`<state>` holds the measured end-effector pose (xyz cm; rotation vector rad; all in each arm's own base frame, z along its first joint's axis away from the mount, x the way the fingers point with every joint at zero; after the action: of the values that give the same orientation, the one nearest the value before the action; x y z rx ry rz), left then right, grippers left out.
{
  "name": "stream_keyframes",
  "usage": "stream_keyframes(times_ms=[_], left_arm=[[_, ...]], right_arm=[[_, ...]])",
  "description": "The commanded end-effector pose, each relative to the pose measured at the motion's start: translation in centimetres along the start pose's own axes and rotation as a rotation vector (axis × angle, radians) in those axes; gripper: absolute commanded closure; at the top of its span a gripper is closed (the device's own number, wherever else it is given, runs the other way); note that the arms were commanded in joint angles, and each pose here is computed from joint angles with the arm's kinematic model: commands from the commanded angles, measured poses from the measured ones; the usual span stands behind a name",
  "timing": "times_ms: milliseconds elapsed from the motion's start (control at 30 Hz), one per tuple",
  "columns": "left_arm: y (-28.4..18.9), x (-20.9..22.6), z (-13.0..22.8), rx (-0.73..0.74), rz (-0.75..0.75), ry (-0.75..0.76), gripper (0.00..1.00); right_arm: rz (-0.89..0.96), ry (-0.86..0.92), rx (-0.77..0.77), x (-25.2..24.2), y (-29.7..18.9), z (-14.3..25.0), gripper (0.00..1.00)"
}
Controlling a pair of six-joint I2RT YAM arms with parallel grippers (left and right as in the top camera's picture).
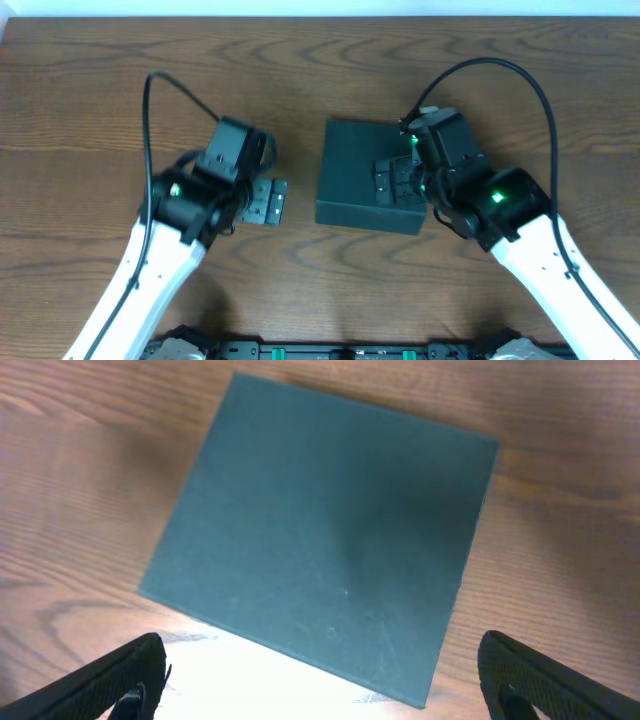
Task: Pack container
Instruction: 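Press the closed lid down with the right gripper, withdraw left gripper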
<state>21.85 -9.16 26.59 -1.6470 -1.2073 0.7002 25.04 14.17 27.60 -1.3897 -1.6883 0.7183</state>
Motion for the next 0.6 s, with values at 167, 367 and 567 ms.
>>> stream_keyframes(times_ms=[167,367,567], left_arm=[[5.6,-3.5,2.8,0.038,0.151,0.048,0.04],[5.9,-6.8,2.9,0.011,0.201,0.156,0.04],[6.0,-9.0,4.4,0.080,0.185,0.205,0.04]], right_arm=[[0.038,-0.051,0.074,1.2,4.3,0.0,0.01],[0.056,-0.026,0.111,2.1,7.2,0.4,0.01],[0.133,-0.011,0.126,1.6,9.2,0.7,0.01]])
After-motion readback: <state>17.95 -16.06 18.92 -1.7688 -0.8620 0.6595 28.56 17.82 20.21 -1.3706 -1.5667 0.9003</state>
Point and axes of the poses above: each gripper's point midway between its finger pads, its own y axis out along the fingers, its own x axis along the line the jaws close on, z = x × y, the point moved 9 cm from there along -y, back along the fingers, and after that the axes turned 10 degrees about y, right-handed, at the moved point
